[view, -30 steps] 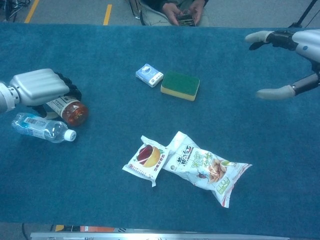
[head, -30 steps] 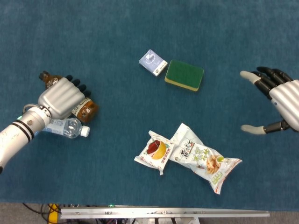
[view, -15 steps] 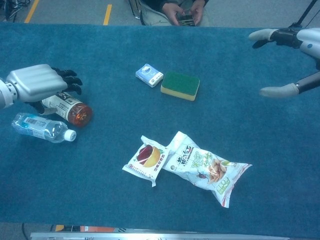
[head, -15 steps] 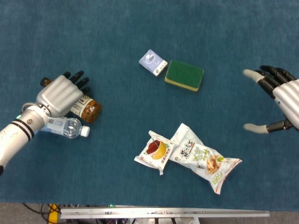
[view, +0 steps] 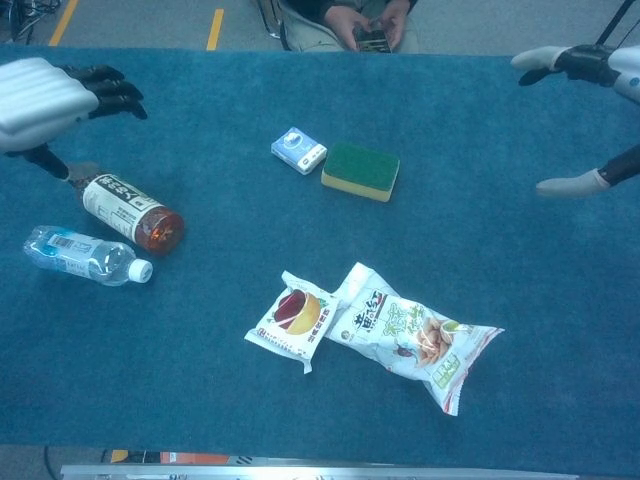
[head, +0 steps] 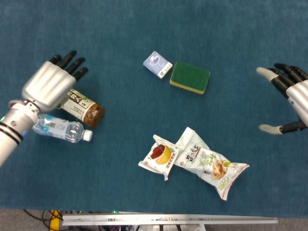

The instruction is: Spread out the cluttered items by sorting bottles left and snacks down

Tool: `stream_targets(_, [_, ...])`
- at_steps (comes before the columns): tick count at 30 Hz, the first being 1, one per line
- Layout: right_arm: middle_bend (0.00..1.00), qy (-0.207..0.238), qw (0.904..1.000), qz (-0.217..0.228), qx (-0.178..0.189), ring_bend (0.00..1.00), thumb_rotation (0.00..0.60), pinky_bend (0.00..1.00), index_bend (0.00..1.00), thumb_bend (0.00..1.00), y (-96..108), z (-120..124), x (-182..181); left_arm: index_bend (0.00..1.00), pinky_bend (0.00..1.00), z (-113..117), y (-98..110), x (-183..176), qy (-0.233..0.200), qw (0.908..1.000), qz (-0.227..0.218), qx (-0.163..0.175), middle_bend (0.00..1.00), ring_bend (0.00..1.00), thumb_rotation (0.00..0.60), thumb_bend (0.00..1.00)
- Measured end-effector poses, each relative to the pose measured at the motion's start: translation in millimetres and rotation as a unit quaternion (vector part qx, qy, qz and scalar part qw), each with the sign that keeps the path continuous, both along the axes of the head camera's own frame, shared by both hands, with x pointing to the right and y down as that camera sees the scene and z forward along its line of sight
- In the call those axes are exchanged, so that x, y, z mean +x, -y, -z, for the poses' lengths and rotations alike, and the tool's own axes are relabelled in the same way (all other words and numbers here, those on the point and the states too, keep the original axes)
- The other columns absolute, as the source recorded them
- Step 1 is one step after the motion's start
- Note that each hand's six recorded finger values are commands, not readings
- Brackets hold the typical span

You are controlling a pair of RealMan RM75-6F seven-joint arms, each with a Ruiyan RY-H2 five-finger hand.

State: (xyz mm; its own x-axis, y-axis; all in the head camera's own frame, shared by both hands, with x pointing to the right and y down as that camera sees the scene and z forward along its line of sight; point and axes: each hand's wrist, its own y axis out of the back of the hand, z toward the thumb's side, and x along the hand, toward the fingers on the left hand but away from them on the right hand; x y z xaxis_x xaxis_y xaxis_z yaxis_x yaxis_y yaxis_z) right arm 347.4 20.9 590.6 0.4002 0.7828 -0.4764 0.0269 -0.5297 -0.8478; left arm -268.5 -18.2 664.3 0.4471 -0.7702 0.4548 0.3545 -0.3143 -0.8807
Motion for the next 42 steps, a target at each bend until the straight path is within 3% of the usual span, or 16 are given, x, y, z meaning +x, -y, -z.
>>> stream_targets(4, [0.19, -0.002, 0.9999, -0.014, 0.004, 0.09, 0.591, 0.17, 0.0, 0.07, 1, 1, 8, 0.16, 0.23, 19, 0, -9, -0.029, 0.9987, 0.033, 0.025, 0.11, 0.04, 0.6, 0.3])
stream_targets(6, [0.19, -0.004, 0.9996, -0.024, 0.012, 0.09, 0.6, 0.17, 0.0, 0.07, 3, 3, 13, 0.16, 0.23, 27, -1, -16, -0.043, 0.9969, 0.054, 0.039, 0.11, 0.04, 0.6, 0.3])
stream_targets(12, [0.2, -0.021, 0.9968, -0.062, 0.047, 0.09, 0.6, 0.17, 0.0, 0.07, 3, 8, 35, 0.16, 0.23, 47, -17, -46, -0.076, 0.9867, 0.127, 0.068, 0.12, 0.04, 0.6, 0.3])
stream_targets(20, [0.2, -0.046, 0.99, -0.108, 0.078, 0.09, 0.6, 0.17, 0.0, 0.11, -12, 10, 64, 0.16, 0.23, 67, -48, -78, -0.107, 0.9691, 0.198, 0.102, 0.12, 0.05, 0.6, 0.3])
stream_targets(26, [0.21, -0.056, 0.9857, -0.129, 0.093, 0.09, 0.6, 0.17, 0.0, 0.11, -30, 11, 82, 0.16, 0.23, 74, -80, -99, -0.127, 0.9551, 0.244, 0.11, 0.12, 0.05, 0.6, 0.3])
stream_targets(35, [0.23, -0.053, 0.9842, -0.13, 0.109, 0.1, 0.6, 0.17, 0.0, 0.11, -58, 12, 90, 0.16, 0.23, 74, -130, -126, -0.113, 0.9389, 0.308, 0.104, 0.12, 0.05, 0.6, 0.3])
stream_targets(42, [0.23, -0.046, 0.9858, -0.137, 0.086, 0.1, 0.6, 0.17, 0.0, 0.11, -69, 0, 95, 0.16, 0.23, 70, -149, -127, -0.102, 0.9409, 0.31, 0.09, 0.12, 0.05, 0.6, 0.3])
